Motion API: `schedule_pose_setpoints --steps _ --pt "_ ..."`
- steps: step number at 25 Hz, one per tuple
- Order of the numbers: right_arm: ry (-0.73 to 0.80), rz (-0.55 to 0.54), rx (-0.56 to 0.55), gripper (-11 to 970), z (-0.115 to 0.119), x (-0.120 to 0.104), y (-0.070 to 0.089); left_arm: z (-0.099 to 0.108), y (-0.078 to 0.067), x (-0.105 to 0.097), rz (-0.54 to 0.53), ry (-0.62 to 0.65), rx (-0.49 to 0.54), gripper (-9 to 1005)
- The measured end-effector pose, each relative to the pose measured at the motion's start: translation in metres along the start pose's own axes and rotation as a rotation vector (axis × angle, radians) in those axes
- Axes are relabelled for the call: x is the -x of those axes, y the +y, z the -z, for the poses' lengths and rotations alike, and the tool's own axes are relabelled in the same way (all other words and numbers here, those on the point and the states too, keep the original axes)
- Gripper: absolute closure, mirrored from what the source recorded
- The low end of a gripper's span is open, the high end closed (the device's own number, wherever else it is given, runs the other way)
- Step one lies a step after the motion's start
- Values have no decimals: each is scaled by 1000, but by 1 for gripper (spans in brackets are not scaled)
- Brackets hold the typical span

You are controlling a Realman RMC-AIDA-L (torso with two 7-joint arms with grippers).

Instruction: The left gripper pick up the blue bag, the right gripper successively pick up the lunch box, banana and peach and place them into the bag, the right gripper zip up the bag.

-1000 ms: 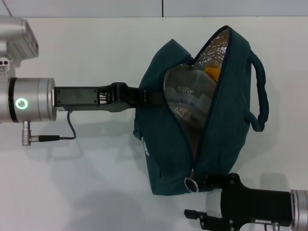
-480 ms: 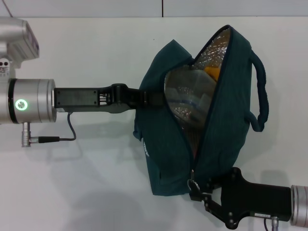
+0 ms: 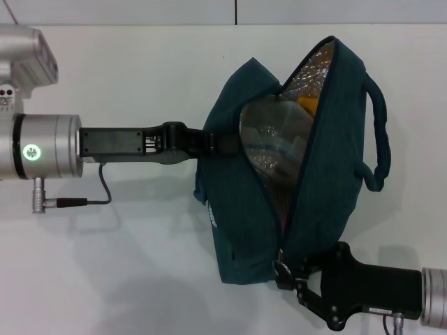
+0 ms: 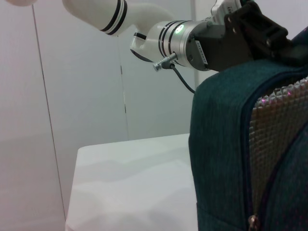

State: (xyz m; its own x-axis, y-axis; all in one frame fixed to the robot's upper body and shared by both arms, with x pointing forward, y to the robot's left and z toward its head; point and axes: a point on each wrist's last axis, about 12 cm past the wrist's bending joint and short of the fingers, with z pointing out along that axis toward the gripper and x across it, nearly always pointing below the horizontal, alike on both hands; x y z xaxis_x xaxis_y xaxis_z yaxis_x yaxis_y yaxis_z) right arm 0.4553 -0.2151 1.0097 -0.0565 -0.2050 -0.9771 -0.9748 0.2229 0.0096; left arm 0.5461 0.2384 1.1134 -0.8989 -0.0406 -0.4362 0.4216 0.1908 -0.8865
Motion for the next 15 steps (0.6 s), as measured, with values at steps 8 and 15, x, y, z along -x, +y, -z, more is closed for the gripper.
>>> schedule_pose_setpoints --steps 8,15 --pt "-3 -2 0 932 0 0 0 0 0 -1 -1 -1 -1 948" --pt "-27 -17 -20 945 4 0 2 0 0 -1 -15 -5 -1 948"
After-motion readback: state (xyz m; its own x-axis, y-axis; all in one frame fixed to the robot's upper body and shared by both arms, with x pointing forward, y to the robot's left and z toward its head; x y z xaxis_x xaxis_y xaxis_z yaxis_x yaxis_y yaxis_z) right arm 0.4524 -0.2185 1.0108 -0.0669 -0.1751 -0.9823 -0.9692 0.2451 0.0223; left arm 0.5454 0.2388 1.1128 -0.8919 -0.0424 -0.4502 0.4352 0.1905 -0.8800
